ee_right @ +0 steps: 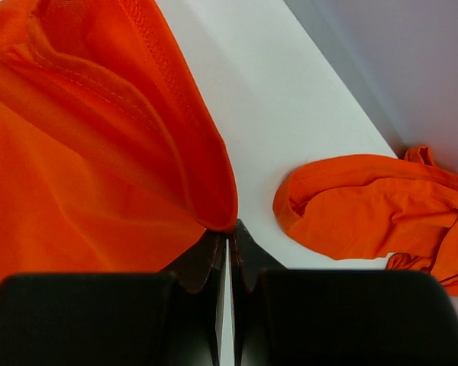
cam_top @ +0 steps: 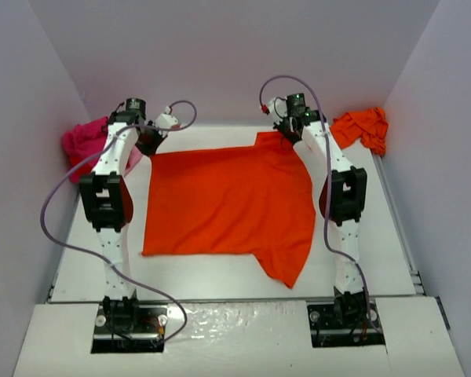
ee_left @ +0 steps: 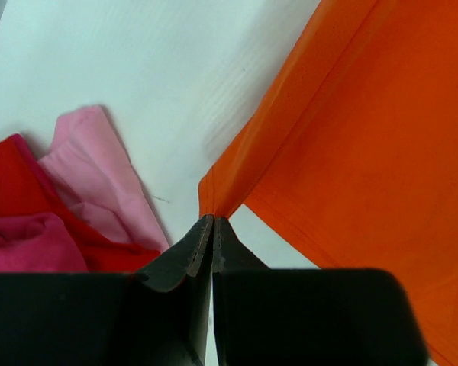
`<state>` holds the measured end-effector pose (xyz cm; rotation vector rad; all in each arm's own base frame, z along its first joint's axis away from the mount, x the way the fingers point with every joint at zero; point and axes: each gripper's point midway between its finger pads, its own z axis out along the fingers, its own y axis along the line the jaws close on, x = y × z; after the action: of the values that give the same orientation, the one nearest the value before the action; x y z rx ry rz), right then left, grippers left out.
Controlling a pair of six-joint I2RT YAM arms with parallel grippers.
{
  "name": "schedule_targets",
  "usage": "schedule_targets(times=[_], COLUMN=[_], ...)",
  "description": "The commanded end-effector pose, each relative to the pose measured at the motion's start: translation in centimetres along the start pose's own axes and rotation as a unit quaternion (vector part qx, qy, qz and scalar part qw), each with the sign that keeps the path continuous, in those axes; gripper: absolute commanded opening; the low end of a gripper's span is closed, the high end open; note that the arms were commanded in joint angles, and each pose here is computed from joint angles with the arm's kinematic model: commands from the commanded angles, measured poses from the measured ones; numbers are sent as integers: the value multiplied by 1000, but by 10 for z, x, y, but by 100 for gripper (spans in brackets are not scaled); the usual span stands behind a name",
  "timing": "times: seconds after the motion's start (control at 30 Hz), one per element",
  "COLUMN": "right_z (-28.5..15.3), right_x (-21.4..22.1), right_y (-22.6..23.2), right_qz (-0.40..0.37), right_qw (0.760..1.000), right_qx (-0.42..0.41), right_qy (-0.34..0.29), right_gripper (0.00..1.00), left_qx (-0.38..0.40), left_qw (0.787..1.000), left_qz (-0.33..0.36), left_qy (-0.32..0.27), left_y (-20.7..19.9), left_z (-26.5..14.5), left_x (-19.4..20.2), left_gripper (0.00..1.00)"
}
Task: Fold and stack the t-shirts
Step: Fold the tshirt
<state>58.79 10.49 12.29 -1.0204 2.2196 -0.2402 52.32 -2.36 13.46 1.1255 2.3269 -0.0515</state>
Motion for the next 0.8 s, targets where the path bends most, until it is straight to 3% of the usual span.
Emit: schedule_targets(times=[0.0,0.17,0.37,0.63,0.77], right_z=[-37,-61,-116,-161,-163], right_x=[-50,-63,-70,-26,8], right_y=[-41,-39,-17,40,86], right_qz=[-8,-2,-17,-43,-58], right_qw=[995,994,993,997,998], right_qx=[69,70,67,38,-8], right_qy=[-66,-86,-99,-58,-14], right_gripper=[0,0,0,0,0], left_qx=[-94,-113,-108,-75,-42], left_qw=[995,992,992,995,998], left_qz=[-2,-8,4,26,34], left_qy=[-42,-57,-72,-56,-25], left_y=[59,68,51,5,-25], left_z=[-30,-37,-67,-87,-80], left_x=[-23,-33,-36,-9,21], left_gripper=[0,0,0,0,0])
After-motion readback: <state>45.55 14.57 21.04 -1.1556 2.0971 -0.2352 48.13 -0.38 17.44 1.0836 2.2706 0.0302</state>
